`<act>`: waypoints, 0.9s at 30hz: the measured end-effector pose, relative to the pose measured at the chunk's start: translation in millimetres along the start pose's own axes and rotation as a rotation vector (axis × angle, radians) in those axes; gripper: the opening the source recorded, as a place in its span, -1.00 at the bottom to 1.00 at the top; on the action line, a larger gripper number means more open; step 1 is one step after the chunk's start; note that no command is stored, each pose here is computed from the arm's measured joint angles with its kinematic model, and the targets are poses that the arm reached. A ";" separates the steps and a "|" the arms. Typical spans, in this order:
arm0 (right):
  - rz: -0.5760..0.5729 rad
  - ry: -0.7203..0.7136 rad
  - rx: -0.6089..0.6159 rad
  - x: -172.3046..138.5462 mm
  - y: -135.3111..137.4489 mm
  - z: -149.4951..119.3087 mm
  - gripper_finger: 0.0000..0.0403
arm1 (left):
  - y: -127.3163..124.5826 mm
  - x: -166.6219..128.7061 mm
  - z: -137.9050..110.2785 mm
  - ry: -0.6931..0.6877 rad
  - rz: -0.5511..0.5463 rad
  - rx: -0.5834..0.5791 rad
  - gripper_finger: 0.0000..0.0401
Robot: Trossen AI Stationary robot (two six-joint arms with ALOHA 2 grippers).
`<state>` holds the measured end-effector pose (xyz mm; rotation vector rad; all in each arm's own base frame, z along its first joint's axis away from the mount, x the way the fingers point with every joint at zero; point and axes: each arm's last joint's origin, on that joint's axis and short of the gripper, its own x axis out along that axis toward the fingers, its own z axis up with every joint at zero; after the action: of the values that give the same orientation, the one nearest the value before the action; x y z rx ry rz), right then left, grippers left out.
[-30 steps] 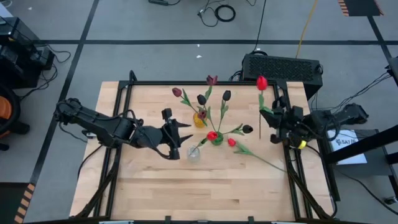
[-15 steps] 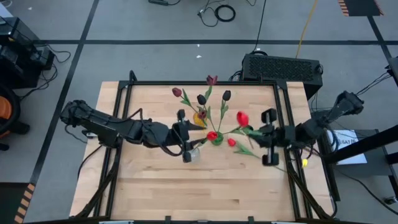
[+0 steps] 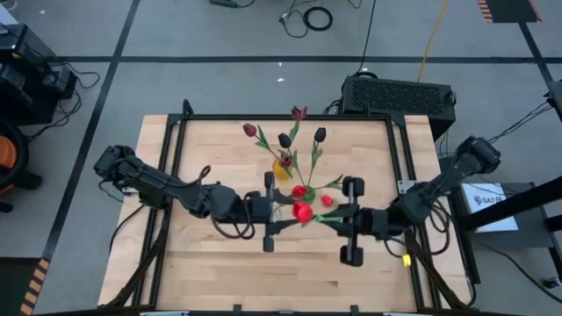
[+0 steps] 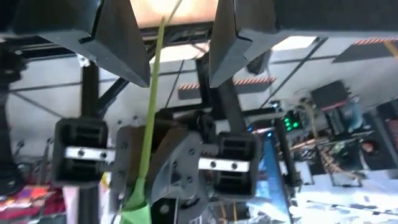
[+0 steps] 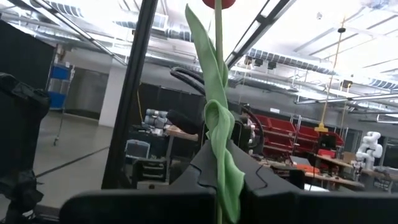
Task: Sort flowers into vase by color
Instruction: Put the top orange flower in the transparent flower vase
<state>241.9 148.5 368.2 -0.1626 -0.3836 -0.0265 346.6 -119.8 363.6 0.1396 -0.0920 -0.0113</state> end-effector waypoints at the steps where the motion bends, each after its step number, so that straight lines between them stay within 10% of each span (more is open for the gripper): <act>1: -0.001 -0.003 0.001 2.5 2.0 -0.7 -1.00 | -1.7 -0.5 1.6 -0.015 -0.011 -0.005 -0.15; 9: -0.010 -0.002 -0.017 18.8 12.9 -8.9 -1.00 | -10.7 -3.4 8.7 -0.095 -0.166 -0.013 -0.15; 27: -0.038 0.027 -0.043 28.6 10.9 -22.8 -1.00 | -9.4 5.6 0.8 -0.114 -0.122 -0.001 -0.16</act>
<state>277.4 155.7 356.4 -0.1976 -0.3596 -0.0742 352.1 -129.3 363.6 0.1437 -0.1975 -0.1416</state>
